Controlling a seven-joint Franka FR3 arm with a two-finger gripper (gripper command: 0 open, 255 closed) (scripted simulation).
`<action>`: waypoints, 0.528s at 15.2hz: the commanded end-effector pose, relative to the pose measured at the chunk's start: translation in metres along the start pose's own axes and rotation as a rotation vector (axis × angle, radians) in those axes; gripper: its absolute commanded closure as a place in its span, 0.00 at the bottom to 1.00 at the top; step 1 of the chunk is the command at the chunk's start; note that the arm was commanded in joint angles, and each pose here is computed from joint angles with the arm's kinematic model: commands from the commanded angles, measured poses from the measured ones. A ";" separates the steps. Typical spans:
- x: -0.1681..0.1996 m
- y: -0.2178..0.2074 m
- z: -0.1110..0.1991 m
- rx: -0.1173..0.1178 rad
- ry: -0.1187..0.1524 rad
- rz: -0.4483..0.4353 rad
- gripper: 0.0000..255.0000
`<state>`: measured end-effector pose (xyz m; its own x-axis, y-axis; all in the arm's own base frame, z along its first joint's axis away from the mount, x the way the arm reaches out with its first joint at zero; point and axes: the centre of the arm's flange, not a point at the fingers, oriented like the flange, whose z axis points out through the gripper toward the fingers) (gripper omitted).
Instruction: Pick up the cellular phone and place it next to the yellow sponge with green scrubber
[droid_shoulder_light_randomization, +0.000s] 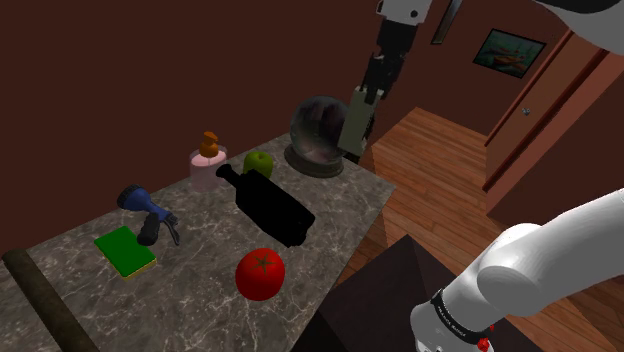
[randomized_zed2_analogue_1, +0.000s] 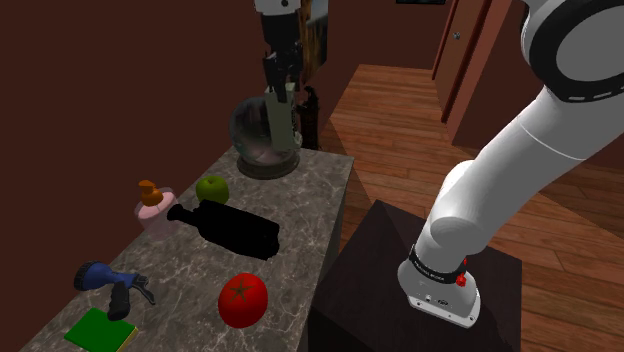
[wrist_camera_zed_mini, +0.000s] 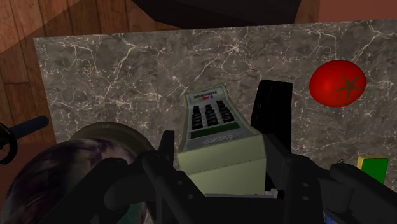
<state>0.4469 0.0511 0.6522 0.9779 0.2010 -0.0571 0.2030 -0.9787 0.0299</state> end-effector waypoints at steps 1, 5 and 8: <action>-0.002 0.000 -0.011 0.000 0.000 0.000 1.00; 0.001 -0.011 -0.020 0.000 0.000 0.000 1.00; 0.011 -0.046 -0.005 0.000 0.000 0.000 1.00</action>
<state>0.4488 0.0872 0.6620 0.9777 0.2020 -0.0574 0.2040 -0.9785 0.0300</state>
